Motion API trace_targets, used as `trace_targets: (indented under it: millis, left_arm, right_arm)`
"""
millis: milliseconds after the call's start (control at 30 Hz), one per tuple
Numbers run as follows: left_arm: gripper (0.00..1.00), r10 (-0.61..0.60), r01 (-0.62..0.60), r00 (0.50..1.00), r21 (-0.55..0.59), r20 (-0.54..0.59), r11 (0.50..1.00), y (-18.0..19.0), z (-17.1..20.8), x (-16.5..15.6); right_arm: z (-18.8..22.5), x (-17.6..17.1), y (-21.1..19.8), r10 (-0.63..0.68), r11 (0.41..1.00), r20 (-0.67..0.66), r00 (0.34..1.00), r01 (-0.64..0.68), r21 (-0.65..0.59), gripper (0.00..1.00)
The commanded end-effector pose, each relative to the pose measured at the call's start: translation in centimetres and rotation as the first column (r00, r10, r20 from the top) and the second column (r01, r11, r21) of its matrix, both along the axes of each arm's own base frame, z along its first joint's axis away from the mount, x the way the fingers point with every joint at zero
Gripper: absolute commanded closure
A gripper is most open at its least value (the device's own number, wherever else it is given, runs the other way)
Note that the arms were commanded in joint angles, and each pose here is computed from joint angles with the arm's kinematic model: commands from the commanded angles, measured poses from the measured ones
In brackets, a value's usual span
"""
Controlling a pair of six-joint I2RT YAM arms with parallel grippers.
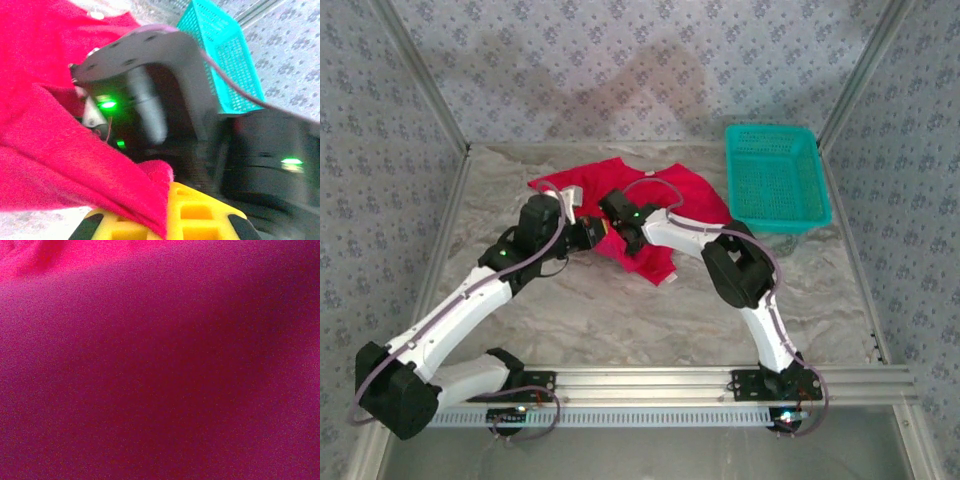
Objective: Fold the inside-out t-shirt
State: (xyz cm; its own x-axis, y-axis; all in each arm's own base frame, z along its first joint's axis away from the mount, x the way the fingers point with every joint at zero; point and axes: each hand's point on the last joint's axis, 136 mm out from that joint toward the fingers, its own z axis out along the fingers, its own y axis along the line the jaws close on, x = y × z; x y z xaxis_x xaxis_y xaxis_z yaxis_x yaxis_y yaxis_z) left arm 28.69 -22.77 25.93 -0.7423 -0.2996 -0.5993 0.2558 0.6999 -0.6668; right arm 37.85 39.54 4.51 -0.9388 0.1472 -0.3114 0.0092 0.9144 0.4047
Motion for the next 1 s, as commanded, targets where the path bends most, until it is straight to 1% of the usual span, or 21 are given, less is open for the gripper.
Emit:
trace_targets:
  millis: [0, 67, 133, 233, 300, 367, 433, 467, 500, 533, 567, 600, 667, 700, 767, 800, 833, 867, 967]
  left_arm:
    - [1.00, -0.012, 0.031, 0.987, -0.113, 0.163, 0.993, -0.5, 8.2, -0.5]
    - [1.00, -0.019, 0.043, 0.981, -0.123, 0.191, 0.992, -0.5, 9.9, -0.9]
    - [1.00, -0.018, 0.046, 0.978, -0.130, 0.210, 0.990, -0.3, 10.8, -1.4]
    - [1.00, -0.006, 0.034, 0.977, -0.129, 0.215, 0.991, 0.2, 10.5, -1.7]
    - [1.00, 0.007, 0.017, 0.980, -0.117, 0.201, 0.993, 0.5, 9.4, -1.6]
    - [1.00, 0.013, 0.006, 0.983, -0.105, 0.181, 0.994, 0.8, 8.1, -1.5]
    - [1.00, 0.031, -0.016, 0.987, -0.093, 0.160, 0.996, 1.3, 6.8, -1.1]
    - [1.00, 0.041, -0.029, 0.988, -0.087, 0.149, 0.996, 1.7, 6.2, -0.9]
    - [1.00, 0.052, -0.041, 0.989, -0.082, 0.140, 0.996, 2.1, 5.7, -0.5]
    - [1.00, 0.066, -0.056, 0.989, -0.073, 0.132, 0.996, 2.6, 5.2, 0.0]
    - [1.00, 0.081, -0.074, 0.989, -0.061, 0.122, 0.995, 3.2, 4.7, 0.6]
    - [1.00, 0.099, -0.094, 0.989, -0.048, 0.109, 0.994, 3.8, 4.0, 1.4]
    - [1.00, 0.132, -0.131, 0.988, -0.025, 0.080, 0.991, 5.1, 2.5, 3.1]
    - [1.00, 0.152, -0.151, 0.986, -0.018, 0.061, 0.988, 5.9, 1.7, 4.2]
    - [1.00, 0.184, -0.184, 0.983, -0.001, 0.027, 0.983, 7.2, 0.1, 6.4]
    - [1.00, 0.198, -0.198, 0.980, 0.012, 0.009, 0.980, 7.9, -0.8, 7.6]
    - [1.00, 0.214, -0.214, 0.977, 0.024, -0.005, 0.977, 8.5, -1.4, 8.5]
    - [1.00, 0.225, -0.224, 0.974, 0.038, -0.023, 0.974, 9.2, -2.3, 9.6]
    - [1.00, 0.255, -0.247, 0.963, 0.090, -0.088, 0.965, 11.0, -5.6, 12.1]
  right_arm:
    - [-1.4, 3.9, -3.0, -0.138, 0.976, 0.095, 0.986, 0.152, -0.158, 0.15]
    - [-1.8, 5.5, -4.4, -0.172, 0.954, 0.122, 0.978, 0.196, -0.226, 0.08]
    - [-2.8, 6.0, -5.2, -0.186, 0.941, 0.108, 0.977, 0.209, -0.266, 0.06]
    - [-4.9, 5.9, -4.9, -0.191, 0.941, 0.068, 0.979, 0.202, -0.271, 0.07]
    - [-6.4, 5.1, -4.5, -0.183, 0.945, 0.029, 0.983, 0.184, -0.272, 0.13]
    - [-7.7, 4.4, -3.8, -0.164, 0.956, -0.016, 0.986, 0.154, -0.251, 0.38]
    - [-7.6, 3.3, -3.4, -0.136, 0.961, -0.053, 0.989, 0.119, -0.248, 0.60]
    - [-6.9, 3.3, -3.2, -0.122, 0.967, -0.052, 0.991, 0.106, -0.232, 0.72]
    - [-5.9, 3.3, -2.9, -0.097, 0.976, -0.057, 0.994, 0.083, -0.203, 0.80]
    - [-4.8, 3.2, -2.7, -0.071, 0.982, -0.058, 0.996, 0.059, -0.180, 0.86]
    - [-3.4, 3.2, -2.5, -0.039, 0.987, -0.046, 0.998, 0.031, -0.159, 0.91]
    - [-1.1, 3.1, -2.3, 0.005, 0.991, -0.026, 1.000, -0.009, -0.135, 0.96]
    - [2.5, 2.4, -2.1, 0.083, 0.991, -0.005, 0.997, -0.083, -0.105, 1.00]
    - [5.0, 1.8, -2.2, 0.126, 0.988, 0.015, 0.992, -0.124, -0.091, 1.00]
    - [8.6, 0.5, -2.4, 0.188, 0.981, 0.044, 0.981, -0.185, -0.060, 1.00]
    - [10.5, -0.3, -2.8, 0.198, 0.980, 0.052, 0.979, -0.196, -0.036, 1.00]
    - [12.3, -1.2, -3.2, 0.242, 0.970, 0.072, 0.968, -0.241, -0.021, 1.00]
    - [13.8, -1.9, -3.6, 0.255, 0.967, 0.084, 0.963, -0.256, -0.003, 1.00]
    - [19.1, -3.7, -5.1, 0.264, 0.954, 0.143, 0.954, -0.280, 0.108, 1.00]
